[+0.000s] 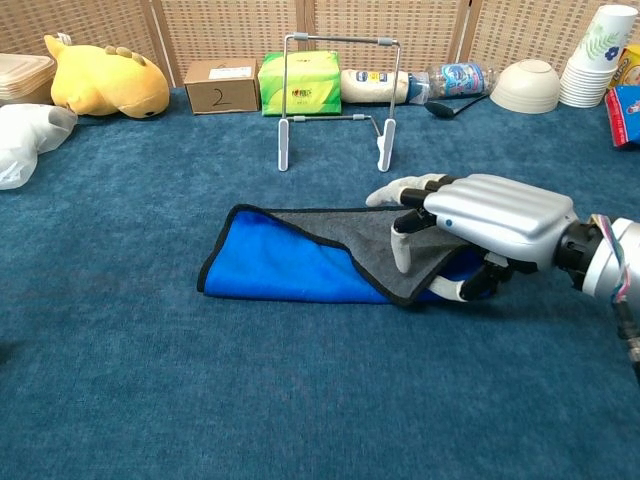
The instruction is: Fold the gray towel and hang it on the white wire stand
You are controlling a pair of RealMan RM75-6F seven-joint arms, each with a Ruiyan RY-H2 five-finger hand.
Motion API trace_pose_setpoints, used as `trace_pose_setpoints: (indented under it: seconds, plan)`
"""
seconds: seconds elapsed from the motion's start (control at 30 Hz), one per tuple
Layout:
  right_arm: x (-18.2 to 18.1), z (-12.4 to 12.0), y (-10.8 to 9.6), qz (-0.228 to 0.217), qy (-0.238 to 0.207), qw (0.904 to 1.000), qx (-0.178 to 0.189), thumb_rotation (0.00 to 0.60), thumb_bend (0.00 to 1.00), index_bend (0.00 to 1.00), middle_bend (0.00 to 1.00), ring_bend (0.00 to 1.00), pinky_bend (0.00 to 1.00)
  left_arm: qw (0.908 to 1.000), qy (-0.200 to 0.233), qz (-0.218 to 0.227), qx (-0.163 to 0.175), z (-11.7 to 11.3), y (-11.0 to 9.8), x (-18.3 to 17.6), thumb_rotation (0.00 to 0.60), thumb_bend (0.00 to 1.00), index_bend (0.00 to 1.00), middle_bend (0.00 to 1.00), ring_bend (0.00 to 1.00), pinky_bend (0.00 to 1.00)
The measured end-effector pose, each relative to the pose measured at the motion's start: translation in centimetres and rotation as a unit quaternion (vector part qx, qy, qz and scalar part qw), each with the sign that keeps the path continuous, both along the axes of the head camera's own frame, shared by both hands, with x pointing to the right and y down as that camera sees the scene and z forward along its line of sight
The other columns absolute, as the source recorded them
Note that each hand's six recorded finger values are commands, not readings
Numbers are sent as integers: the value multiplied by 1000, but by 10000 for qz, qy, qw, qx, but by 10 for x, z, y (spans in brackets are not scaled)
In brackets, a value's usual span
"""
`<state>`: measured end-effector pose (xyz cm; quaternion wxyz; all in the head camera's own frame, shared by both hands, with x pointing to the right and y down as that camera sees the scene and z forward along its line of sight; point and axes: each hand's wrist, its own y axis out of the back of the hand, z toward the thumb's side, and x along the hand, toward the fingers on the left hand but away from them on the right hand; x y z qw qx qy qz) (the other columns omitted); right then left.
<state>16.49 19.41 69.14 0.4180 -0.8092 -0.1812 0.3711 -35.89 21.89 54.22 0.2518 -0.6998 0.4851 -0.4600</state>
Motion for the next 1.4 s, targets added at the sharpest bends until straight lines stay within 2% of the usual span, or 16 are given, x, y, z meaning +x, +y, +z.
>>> trace_pose_setpoints:
  seconds: [0.37,0.53,0.7,0.93,1.13,1.4]
  plan:
    - [-4,-1,2,155,-163,9997,-22,600,449,553,135,0,0,10000,-13,-83,-8,0,-1,-4,600,375,275,56,0,0]
    - [-8,-1,1,199,-200,9996,-24,600,511,549,139,0,0,10000,-3,-87,-4,-1,-1,-4,600,375,275,53,0,0]
    - [-11,0,1,238,-233,9994,-34,600,521,587,149,0,0,9999,-4,-105,-6,-1,-1,-5,600,375,274,52,0,0]
    - [-11,1,0,398,-351,9984,-201,600,523,609,152,0,0,9999,0,-110,2,-1,-1,-5,600,375,270,46,0,0]
    - [-6,0,-13,760,-502,9952,-370,600,521,605,152,0,0,9999,0,-96,29,-1,-3,-3,600,376,267,39,0,0]
    - [8,-3,-42,1323,-679,9876,-504,600,515,594,142,0,0,10000,-7,-92,38,0,-3,0,600,375,262,34,0,0]
